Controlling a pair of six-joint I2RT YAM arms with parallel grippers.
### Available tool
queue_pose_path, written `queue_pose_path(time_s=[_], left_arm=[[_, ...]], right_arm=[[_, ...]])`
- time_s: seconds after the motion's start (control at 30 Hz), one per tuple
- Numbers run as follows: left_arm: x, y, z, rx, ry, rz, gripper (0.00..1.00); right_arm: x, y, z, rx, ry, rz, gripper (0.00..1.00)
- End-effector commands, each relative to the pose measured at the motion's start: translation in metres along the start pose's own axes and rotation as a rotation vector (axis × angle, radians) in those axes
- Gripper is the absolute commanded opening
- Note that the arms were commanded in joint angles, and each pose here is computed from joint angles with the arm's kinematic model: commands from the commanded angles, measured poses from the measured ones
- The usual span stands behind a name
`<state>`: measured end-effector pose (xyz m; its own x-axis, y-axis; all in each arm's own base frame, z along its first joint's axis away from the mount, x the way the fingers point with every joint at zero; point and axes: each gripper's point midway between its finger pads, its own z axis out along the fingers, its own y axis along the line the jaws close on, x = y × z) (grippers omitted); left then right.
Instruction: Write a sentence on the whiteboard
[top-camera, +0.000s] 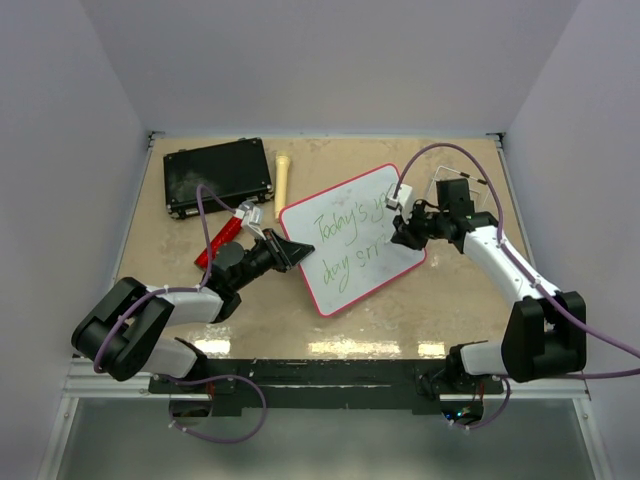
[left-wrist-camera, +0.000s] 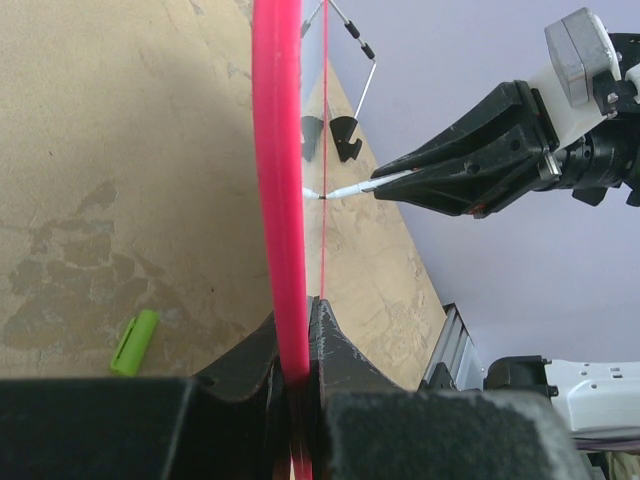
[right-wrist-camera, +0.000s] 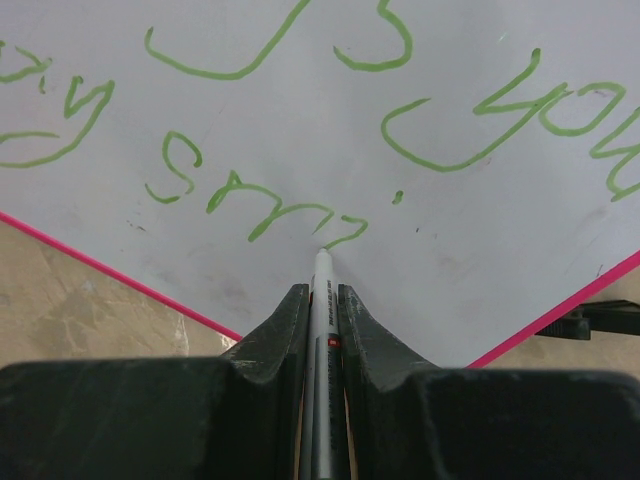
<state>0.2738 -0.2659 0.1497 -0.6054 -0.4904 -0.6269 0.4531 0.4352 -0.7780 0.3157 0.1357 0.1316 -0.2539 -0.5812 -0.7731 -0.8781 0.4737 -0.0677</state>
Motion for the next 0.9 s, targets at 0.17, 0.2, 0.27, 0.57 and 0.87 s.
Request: queue_pose_path(time_s=[0.17,0.2,0.27,0.57,0.87], left_arm=[[-0.001,-0.002,0.001,0.025,-0.003,0.081,0.00],[-0.001,-0.002,0.001,0.025,-0.003,0.080,0.00],[-0.001,-0.003,0.001,0.026,-0.004,0.082,0.00],[0.000,-0.002,0.000,0.024,0.000,0.081,0.00],[-0.001,-0.003,0.000,0.027,-0.003,0.083,0.00]], right_arm=[[0.010,0.011,0.003,-0.052,0.030,-0.024,0.00],[0.010,0.011,0.003,-0.050,0.029,-0.022,0.00],[0.006,0.009,0.003,-0.041,0.021,-0.019,0.00],[-0.029,-0.026,-0.015,0.141,-0.077,-0.011,0.00],[-0.039,-0.031,-0.016,0.152,-0.105,-0.011,0.00]])
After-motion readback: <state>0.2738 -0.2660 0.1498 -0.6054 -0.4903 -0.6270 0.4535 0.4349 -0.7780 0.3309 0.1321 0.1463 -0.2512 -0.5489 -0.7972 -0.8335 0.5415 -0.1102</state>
